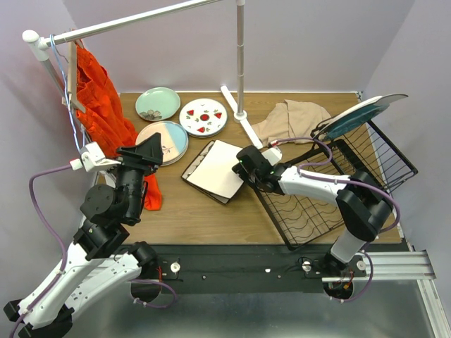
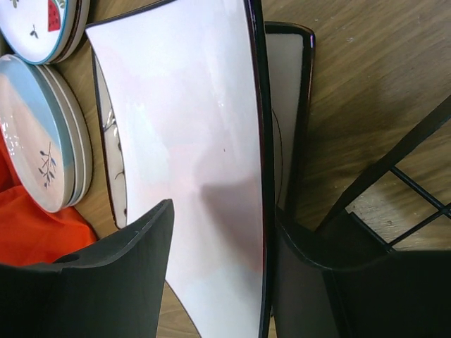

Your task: Unload the plates from the dish rack

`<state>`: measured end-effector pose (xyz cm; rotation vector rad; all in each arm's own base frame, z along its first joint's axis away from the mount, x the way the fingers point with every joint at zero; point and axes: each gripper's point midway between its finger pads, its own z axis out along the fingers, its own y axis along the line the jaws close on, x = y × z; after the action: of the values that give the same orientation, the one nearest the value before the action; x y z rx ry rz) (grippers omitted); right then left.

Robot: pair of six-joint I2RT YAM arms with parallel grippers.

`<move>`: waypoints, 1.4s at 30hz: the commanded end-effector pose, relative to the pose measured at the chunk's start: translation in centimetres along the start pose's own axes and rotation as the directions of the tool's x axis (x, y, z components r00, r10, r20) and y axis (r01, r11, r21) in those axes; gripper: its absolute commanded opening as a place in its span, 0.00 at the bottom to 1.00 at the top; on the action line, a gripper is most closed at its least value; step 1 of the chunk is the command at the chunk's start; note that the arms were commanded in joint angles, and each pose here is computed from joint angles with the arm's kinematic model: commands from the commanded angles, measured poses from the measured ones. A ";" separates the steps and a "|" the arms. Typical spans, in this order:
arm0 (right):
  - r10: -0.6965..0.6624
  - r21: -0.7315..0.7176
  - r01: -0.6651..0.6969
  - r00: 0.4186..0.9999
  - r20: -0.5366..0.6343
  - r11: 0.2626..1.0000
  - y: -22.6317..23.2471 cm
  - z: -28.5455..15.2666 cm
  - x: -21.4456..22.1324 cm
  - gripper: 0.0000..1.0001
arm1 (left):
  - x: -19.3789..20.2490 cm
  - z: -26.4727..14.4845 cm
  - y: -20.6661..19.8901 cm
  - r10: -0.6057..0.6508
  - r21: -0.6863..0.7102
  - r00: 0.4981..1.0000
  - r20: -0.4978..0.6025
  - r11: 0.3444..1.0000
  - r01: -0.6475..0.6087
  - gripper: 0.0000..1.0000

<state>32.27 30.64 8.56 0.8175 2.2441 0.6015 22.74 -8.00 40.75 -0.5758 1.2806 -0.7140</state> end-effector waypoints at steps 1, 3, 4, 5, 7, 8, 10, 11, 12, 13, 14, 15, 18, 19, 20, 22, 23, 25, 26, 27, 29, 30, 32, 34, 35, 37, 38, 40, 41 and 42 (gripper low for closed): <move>0.011 -0.004 -0.011 1.000 0.013 1.000 0.8 0.1 -0.3 0.60 | 0.1 0.0 0.0 -0.010 0.005 1.000 0.003 1.000 0.010 0.64; 0.012 0.003 -0.012 1.000 0.012 1.000 0.5 0.2 -0.3 0.60 | 0.2 0.0 0.0 -0.012 0.006 1.000 0.002 1.000 0.012 0.64; 0.010 0.007 -0.010 1.000 0.012 1.000 0.3 0.3 -0.2 0.60 | 0.2 0.0 0.0 -0.013 0.007 1.000 0.003 1.000 0.013 0.64; 0.008 0.011 -0.008 1.000 0.011 1.000 0.2 0.4 -0.1 0.60 | 0.3 0.1 0.0 -0.011 0.007 1.000 0.000 1.000 0.011 0.64; 0.004 0.010 -0.004 1.000 0.005 1.000 0.3 0.5 0.0 0.60 | 0.3 0.1 0.0 -0.011 0.007 1.000 0.000 1.000 0.011 0.64; -0.001 0.009 0.001 1.000 0.001 1.000 0.4 0.6 0.1 0.60 | 0.3 0.1 0.0 -0.011 0.007 1.000 0.000 1.000 0.011 0.64; -0.011 0.008 0.011 1.000 -0.002 1.000 0.5 0.7 0.2 0.60 | 0.2 0.1 -0.1 -0.011 0.008 1.000 0.002 1.000 0.011 0.64; -0.011 0.008 0.011 1.000 -0.001 1.000 0.6 0.8 0.2 0.60 | 0.1 0.0 -0.1 -0.011 0.009 1.000 0.003 1.000 0.011 0.64; -0.012 0.010 0.012 1.000 -0.002 1.000 0.5 0.8 0.2 0.60 | 0.2 0.1 0.0 -0.010 0.007 1.000 0.003 1.000 0.010 0.64; -0.011 0.011 0.011 1.000 -0.003 1.000 0.5 0.9 0.3 0.60 | 0.0 0.0 -0.1 -0.012 0.008 1.000 0.005 1.000 0.012 0.64; -0.012 0.016 0.012 1.000 -0.005 1.000 0.4 1.1 0.3 0.61 | 0.2 0.1 -0.1 -0.011 0.007 1.000 0.003 1.000 0.011 0.64; -0.013 0.018 0.014 1.000 -0.010 1.000 0.4 1.2 0.5 0.61 | 0.0 0.0 -0.1 -0.014 0.009 1.000 0.005 1.000 0.014 0.64; -0.018 0.024 0.019 1.000 -0.022 1.000 0.2 1.5 0.8 0.63 | 0.2 0.1 -0.1 -0.011 0.007 1.000 0.003 1.000 0.011 0.64; -0.016 0.025 0.016 1.000 -0.023 1.000 0.2 1.5 0.9 0.63 | 0.3 0.1 0.0 -0.009 0.007 1.000 0.000 1.000 0.009 0.64; -0.013 0.027 0.014 1.000 -0.024 1.000 0.1 1.5 1.0 0.63 | 0.3 0.1 0.0 -0.011 0.005 1.000 0.001 1.000 0.011 0.64; -0.007 0.032 0.008 1.000 -0.024 0.999 0.0 1.6 0.9 0.63 | 0.2 0.1 0.0 -0.010 0.005 1.000 0.003 1.000 0.010 0.64; -0.007 0.032 0.008 1.000 -0.027 0.999 0.0 1.6 1.0 0.63 | 0.1 0.1 -0.1 -0.012 0.006 1.000 0.005 1.000 0.012 0.64; -0.005 0.039 0.007 0.999 -0.032 0.999 0.0 1.8 1.1 0.64 | 0.1 0.1 0.0 -0.011 0.005 1.000 0.005 1.000 0.011 0.64; -0.006 0.041 0.007 0.999 -0.034 0.999 -0.1 1.8 1.2 0.64 | 0.1 0.1 0.0 -0.009 0.005 1.000 0.005 1.000 0.009 0.64; -0.005 0.042 0.006 0.999 -0.031 0.999 -0.1 1.8 1.1 0.65 | 0.1 0.1 0.0 -0.010 0.006 1.000 0.004 1.000 0.010 0.64; -0.006 0.046 0.008 0.999 -0.041 0.999 -0.1 2.0 1.3 0.65 | 0.0 0.0 0.0 -0.011 0.007 1.000 0.007 1.000 0.011 0.64; -0.007 0.049 0.009 0.999 -0.043 0.999 -0.1 2.1 1.3 0.65 | 0.1 0.0 0.0 -0.008 0.005 1.000 0.006 1.000 0.008 0.64; -0.008 0.056 0.011 0.999 -0.051 0.998 -0.1 2.2 1.5 0.65 | -0.1 0.0 0.1 -0.008 0.004 1.000 0.009 1.000 0.008 0.64; -0.002 0.062 0.005 0.999 -0.053 0.998 -0.2 2.3 1.5 0.65 | -0.2 0.0 0.0 -0.006 0.004 1.000 0.011 1.000 0.006 0.64; -0.002 0.062 0.005 0.998 -0.056 0.998 -0.2 2.4 1.6 0.65 | -0.2 0.0 0.0 -0.004 0.004 1.000 0.012 1.000 0.004 0.64; -0.004 0.059 0.008 0.998 -0.060 0.998 0.0 2.3 1.6 0.65 | -0.2 0.0 0.0 -0.002 0.003 1.000 0.013 1.000 0.002 0.64; -0.005 0.061 0.009 0.998 -0.065 0.998 0.0 2.3 1.7 0.65 | -0.3 0.0 0.0 -0.001 0.002 1.000 0.014 1.000 0.001 0.64; -0.003 0.064 0.007 0.998 -0.065 0.998 0.2 2.2 1.6 0.65 | -0.1 0.1 0.1 0.001 0.000 1.000 0.011 1.000 -0.001 0.64; -0.004 0.068 0.009 0.998 -0.066 0.998 0.1 2.2 1.6 0.65 | -0.2 0.0 0.0 -0.001 0.001 1.000 0.013 1.000 0.001 0.64; -0.009 0.072 0.014 0.997 -0.072 0.997 0.0 2.3 1.8 0.65 | -0.1 0.0 0.0 0.000 0.003 1.000 0.010 1.000 0.000 0.64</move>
<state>32.84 31.48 6.06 0.8114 2.3249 0.5409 22.85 -8.10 40.35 -0.5734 1.2883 -0.7077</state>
